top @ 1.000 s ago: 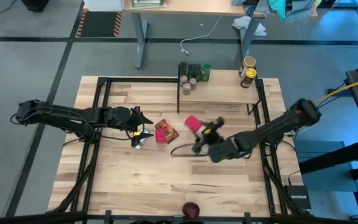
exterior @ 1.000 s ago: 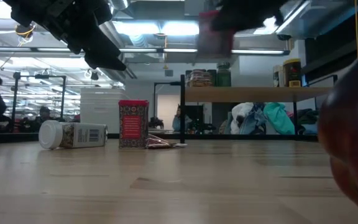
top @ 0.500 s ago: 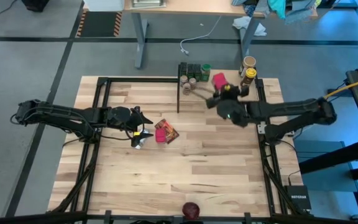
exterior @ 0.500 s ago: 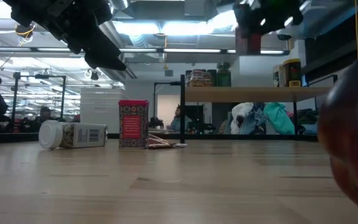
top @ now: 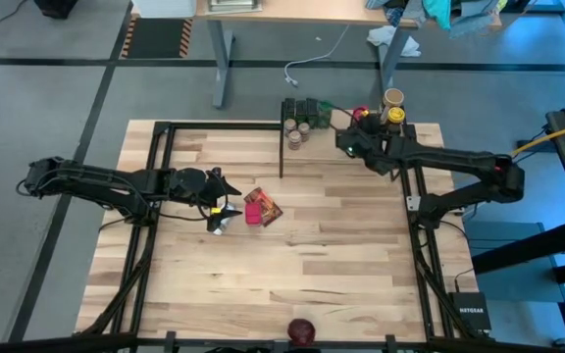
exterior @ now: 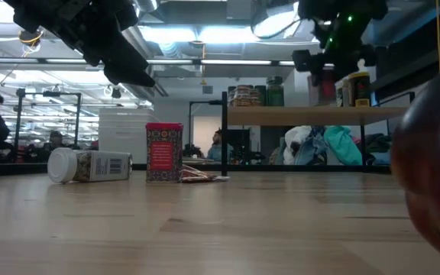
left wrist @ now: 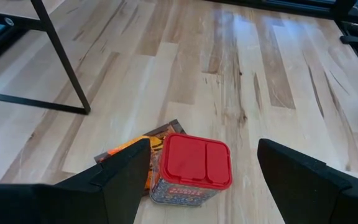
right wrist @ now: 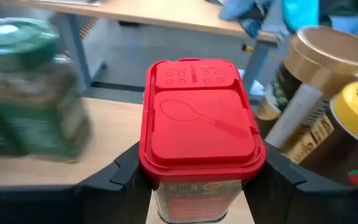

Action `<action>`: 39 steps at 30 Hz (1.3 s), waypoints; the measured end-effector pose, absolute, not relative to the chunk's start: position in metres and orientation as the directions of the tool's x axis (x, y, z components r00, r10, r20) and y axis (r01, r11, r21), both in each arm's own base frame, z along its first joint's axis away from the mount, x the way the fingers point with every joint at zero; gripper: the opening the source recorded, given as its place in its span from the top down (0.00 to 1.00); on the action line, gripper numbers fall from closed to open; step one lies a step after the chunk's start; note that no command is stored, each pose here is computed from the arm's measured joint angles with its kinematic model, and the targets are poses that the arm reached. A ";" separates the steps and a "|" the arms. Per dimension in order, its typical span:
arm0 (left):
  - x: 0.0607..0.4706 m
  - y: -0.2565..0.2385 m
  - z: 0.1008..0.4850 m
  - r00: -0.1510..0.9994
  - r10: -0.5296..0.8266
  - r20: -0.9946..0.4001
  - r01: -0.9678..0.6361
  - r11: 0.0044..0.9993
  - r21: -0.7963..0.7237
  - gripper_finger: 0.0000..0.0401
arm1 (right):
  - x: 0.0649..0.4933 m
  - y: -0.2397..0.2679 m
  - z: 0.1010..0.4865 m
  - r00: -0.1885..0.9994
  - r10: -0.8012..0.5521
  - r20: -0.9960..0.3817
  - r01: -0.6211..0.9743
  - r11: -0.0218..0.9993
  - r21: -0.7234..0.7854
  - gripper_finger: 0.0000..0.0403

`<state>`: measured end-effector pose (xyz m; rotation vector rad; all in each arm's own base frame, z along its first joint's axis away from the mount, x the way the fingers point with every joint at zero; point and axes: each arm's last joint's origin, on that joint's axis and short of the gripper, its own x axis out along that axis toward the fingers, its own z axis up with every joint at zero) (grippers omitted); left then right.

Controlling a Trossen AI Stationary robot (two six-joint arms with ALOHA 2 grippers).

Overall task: Shelf spices
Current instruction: Put the left red seasoning can on the shelf aligned with other spices

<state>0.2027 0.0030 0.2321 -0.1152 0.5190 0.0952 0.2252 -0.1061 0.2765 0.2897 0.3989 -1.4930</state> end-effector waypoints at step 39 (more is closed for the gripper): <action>0.203 0.003 0.232 0.864 0.062 -0.500 -0.126 0.987 -0.097 0.28 | 0.216 -0.155 0.259 -0.092 -0.861 -0.501 0.994 -0.052 -0.093 0.44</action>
